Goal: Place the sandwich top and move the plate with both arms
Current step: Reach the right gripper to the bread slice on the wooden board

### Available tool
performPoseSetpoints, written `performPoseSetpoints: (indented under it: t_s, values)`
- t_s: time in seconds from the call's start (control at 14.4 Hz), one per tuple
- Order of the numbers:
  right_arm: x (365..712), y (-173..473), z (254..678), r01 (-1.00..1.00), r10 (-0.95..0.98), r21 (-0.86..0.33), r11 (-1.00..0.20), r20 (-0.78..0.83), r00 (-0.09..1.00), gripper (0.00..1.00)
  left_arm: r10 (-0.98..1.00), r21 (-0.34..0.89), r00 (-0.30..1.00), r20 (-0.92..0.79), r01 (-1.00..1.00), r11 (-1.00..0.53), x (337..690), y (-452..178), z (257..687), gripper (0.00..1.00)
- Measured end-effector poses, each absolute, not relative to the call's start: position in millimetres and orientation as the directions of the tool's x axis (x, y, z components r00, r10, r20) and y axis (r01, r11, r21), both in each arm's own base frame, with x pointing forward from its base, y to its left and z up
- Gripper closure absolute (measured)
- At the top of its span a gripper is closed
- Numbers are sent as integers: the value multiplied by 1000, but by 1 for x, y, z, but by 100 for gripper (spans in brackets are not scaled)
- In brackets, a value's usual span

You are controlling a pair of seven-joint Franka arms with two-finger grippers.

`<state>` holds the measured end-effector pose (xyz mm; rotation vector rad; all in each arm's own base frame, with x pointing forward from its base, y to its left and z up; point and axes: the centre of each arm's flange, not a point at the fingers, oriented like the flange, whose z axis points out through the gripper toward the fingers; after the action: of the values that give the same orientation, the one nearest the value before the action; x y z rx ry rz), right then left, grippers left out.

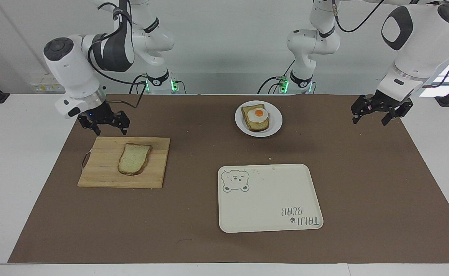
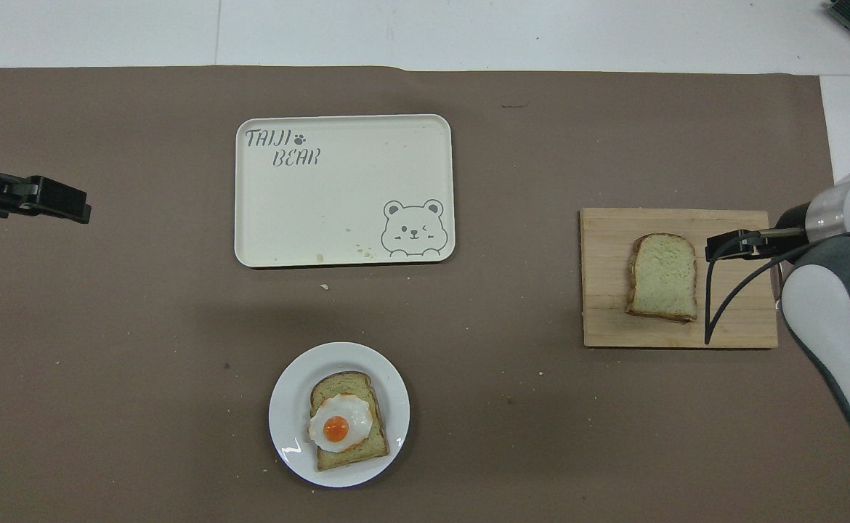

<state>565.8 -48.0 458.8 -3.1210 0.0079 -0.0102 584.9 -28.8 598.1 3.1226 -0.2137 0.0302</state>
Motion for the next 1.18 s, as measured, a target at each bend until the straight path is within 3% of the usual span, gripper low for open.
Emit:
performPoseSetpoints:
  t_s: [0.49,1.04,1.11,1.18]
  values:
    - [560,-69,369,-74,-74,-73,-995,-4,997,0,-136,10,990,20,-136,-991,585,-29,598,0]
    - [558,-71,311,-69,-71,-121,-990,17,997,0,-136,10,990,20,-136,-991,585,-29,598,0]
    - [558,-71,312,-63,-65,-121,-991,18,998,7,-136,10,990,20,-136,-991,585,-29,598,0]
    - [558,-71,312,-57,-60,-121,-991,19,998,20,-136,10,990,20,-136,-991,585,-29,598,0]
